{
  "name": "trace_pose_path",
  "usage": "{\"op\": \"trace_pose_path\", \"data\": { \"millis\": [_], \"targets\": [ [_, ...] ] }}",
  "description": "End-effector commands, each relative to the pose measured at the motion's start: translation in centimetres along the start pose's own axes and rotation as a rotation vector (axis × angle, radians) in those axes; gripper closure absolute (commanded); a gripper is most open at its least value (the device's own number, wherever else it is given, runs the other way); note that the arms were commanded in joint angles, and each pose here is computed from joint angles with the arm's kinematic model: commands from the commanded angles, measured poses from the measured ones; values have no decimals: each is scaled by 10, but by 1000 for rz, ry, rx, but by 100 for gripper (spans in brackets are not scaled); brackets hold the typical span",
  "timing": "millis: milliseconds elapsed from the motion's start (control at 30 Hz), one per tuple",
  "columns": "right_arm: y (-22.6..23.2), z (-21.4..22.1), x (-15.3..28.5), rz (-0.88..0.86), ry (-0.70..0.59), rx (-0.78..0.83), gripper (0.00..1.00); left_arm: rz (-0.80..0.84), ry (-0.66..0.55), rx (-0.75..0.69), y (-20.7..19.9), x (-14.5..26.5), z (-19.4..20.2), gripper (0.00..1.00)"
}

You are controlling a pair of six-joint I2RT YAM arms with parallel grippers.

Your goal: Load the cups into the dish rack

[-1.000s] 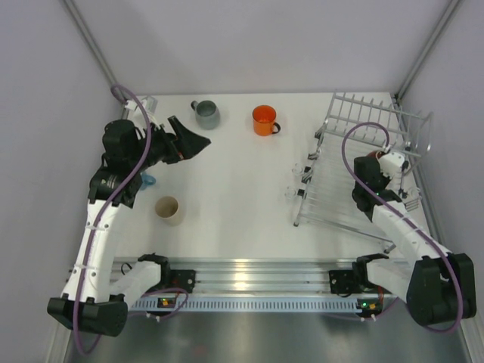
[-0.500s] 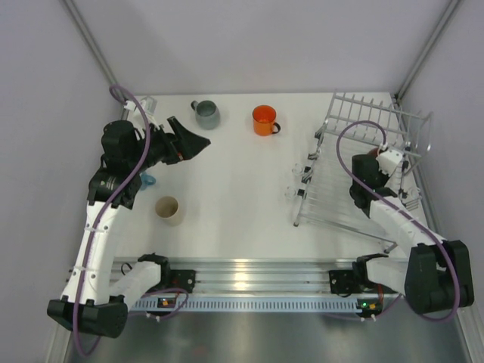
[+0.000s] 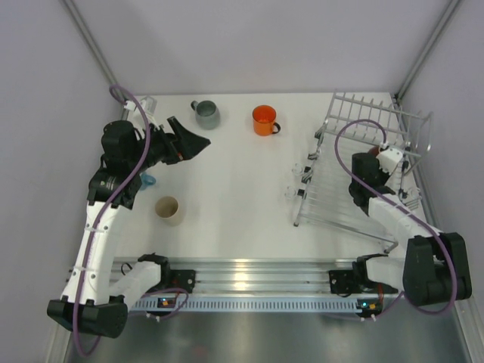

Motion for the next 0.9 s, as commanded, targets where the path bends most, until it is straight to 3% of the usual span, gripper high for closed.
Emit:
{"op": "trace_pose_path", "data": {
  "millis": [0, 433, 567, 867],
  "targets": [
    [1, -18, -9, 28, -52, -48, 89, 16, -38, -36, -10, 9, -11, 2],
    [11, -25, -17, 5, -69, -62, 89, -5, -31, -40, -5, 7, -10, 2],
    [12, -23, -9, -20, -14, -53, 86, -46, -9, -32, 7, 0, -3, 2],
    [33, -15, 43, -343, 169, -57, 73, -238, 64, -49, 50, -15, 8, 2]
  ]
}}
Point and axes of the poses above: each gripper's point midway between its finger pads, its own x axis back along the fingers, its own y axis along the line the jaws close on, z = x × y, the point moved 2 cm from there along x, back along the fingers, and after that the axes turned 12 degrees about -x, right-handed, at the moved point
